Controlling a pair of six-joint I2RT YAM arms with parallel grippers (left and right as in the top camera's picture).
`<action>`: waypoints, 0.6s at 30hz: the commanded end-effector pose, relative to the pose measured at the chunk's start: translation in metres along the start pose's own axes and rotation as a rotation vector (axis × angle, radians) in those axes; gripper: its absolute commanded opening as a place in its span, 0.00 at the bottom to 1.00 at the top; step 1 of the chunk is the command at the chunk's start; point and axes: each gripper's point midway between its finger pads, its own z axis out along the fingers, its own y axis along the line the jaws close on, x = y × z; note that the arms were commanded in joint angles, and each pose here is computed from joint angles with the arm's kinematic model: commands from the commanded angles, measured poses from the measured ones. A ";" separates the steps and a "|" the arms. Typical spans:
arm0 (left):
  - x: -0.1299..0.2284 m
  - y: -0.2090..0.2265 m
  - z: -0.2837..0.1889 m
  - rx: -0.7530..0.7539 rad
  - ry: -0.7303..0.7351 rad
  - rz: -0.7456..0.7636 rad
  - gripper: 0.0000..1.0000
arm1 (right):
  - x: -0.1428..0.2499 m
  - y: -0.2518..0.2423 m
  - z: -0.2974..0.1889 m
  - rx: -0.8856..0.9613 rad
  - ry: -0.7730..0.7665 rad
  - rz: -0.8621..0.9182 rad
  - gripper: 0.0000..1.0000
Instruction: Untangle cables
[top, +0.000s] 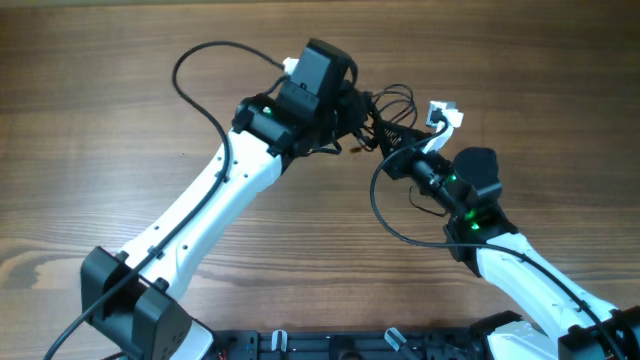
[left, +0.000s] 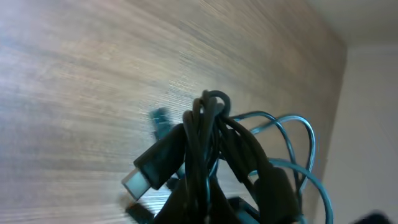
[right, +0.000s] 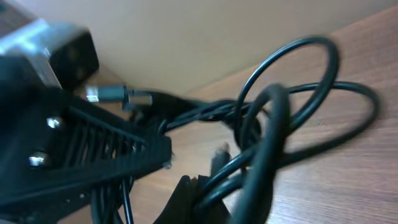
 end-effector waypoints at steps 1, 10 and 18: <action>0.025 -0.038 0.000 0.153 0.065 0.317 0.04 | 0.009 0.019 -0.002 -0.095 0.060 -0.093 0.04; -0.002 -0.029 -0.003 0.160 0.036 0.180 0.04 | -0.001 0.013 -0.016 -0.132 0.088 -0.044 1.00; -0.061 0.013 -0.013 0.117 -0.030 -0.506 0.04 | 0.025 0.006 -0.041 -0.239 0.253 -0.238 1.00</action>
